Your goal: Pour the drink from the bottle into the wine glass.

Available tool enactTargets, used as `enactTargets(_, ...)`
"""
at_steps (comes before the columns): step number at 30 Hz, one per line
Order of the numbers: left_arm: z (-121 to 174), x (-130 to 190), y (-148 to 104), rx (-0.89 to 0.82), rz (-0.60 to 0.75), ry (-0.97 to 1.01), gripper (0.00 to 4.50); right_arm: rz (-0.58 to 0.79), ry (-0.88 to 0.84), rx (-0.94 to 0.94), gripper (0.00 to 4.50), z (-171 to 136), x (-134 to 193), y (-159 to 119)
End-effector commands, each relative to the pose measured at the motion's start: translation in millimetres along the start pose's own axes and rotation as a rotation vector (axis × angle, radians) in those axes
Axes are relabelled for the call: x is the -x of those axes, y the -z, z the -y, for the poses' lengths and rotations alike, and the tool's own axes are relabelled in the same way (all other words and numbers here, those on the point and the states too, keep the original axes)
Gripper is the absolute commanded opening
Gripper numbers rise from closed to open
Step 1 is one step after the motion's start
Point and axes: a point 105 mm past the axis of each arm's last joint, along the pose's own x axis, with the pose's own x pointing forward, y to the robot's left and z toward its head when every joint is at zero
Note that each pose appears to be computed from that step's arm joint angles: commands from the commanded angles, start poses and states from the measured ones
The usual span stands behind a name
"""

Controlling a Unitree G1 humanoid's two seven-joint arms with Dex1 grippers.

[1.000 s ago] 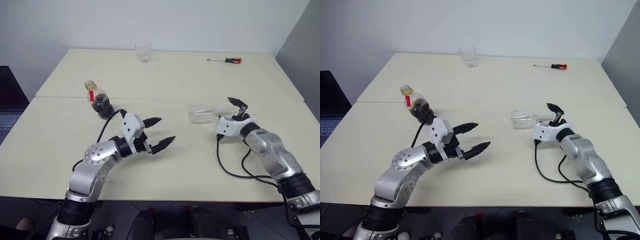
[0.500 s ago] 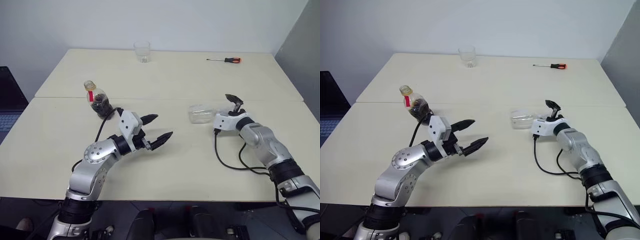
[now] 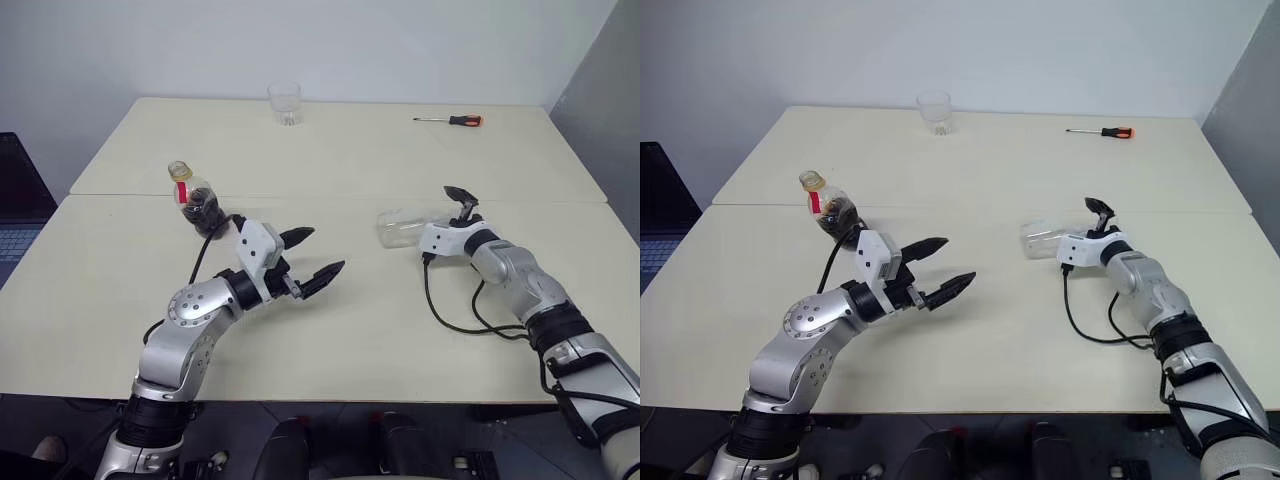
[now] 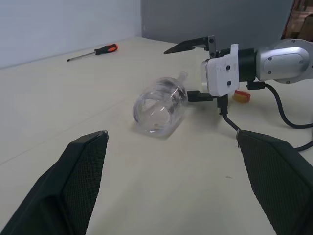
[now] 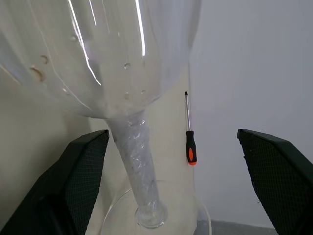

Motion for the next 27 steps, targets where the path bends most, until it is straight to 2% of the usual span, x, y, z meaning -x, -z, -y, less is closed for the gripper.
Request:
enactTargets(1,-1.5,-2.3,-14.6,-0.033,0.047,-0.002,4.46,0.012,0.027,0.013,4.5,8.7,-6.7,-3.5)
enactTargets(11,-2.9,-2.8,-15.9,-0.038,0.048,-0.005,4.46,0.011,0.034,0.011,4.5,10.6,-13.4,-3.0)
enactTargets(14,-3.1,-2.8,-15.9,-0.038,0.049,-0.006,4.5,0.012,0.035,0.007,3.85,10.4,-13.8,-2.9)
enactTargets(24,-3.7,-4.5,-16.8,-0.04,0.053,-0.003,4.5,-0.001,0.053,0.007,0.3,13.9,-13.2,2.4)
enactTargets(25,-3.8,-4.6,-16.8,-0.04,0.053,-0.003,4.5,-0.002,0.054,0.008,0.15,13.9,-13.1,2.8)
enactTargets(27,-4.2,-4.9,-17.1,-0.041,0.054,-0.003,4.5,-0.005,0.056,0.008,0.16,13.7,-12.8,3.7)
